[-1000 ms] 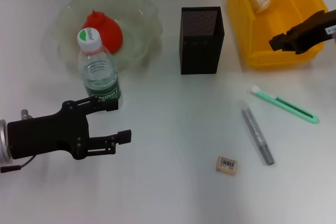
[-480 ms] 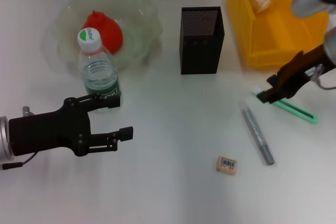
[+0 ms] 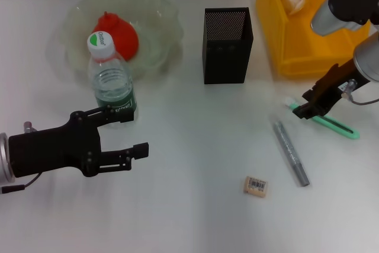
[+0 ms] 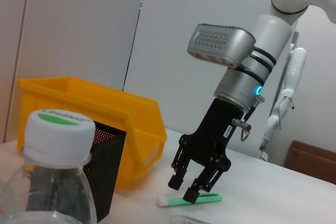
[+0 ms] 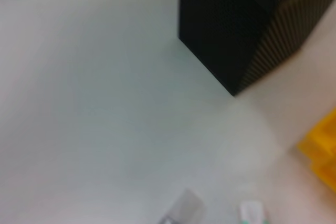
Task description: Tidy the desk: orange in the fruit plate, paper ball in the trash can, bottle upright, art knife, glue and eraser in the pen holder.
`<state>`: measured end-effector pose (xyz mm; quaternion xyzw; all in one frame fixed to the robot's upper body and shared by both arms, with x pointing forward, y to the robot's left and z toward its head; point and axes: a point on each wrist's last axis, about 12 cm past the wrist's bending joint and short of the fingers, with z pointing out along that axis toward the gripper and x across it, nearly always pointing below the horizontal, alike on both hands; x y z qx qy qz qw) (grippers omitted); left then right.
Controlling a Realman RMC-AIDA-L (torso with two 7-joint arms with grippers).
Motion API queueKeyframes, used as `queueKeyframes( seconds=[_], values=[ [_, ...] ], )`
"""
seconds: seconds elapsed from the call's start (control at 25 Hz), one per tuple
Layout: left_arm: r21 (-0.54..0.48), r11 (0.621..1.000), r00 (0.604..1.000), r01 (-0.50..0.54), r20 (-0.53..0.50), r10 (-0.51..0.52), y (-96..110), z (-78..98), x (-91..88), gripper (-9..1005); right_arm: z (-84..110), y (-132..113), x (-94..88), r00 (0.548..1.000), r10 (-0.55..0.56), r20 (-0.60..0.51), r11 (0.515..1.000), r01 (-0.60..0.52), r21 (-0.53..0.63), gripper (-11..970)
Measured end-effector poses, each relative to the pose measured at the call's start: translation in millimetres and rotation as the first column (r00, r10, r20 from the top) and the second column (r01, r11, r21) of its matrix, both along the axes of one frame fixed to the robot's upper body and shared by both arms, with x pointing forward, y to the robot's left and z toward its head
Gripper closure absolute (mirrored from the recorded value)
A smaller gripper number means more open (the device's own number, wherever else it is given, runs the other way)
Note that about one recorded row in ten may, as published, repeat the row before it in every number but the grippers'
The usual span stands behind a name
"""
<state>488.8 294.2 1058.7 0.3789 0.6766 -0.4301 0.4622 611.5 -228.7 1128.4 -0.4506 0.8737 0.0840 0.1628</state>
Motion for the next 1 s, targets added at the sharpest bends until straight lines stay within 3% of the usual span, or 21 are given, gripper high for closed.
queueKeyframes(
  seconds=[0.48, 1.0],
  values=[
    [-0.005, 1.0, 1.0, 0.001, 0.0, -0.001, -1.1, 0.0, -0.3, 147, -9.6, 2.2, 0.2, 1.0, 0.006, -0.01, 1.0, -0.006, -0.024, 553],
    [-0.005, 1.0, 1.0, -0.005, -0.008, 0.005, -1.3, -0.4, 0.6, 147, -12.2, 5.4, 1.5, 1.0, 0.021, -0.008, 0.999, -0.021, -0.044, 762]
  ],
)
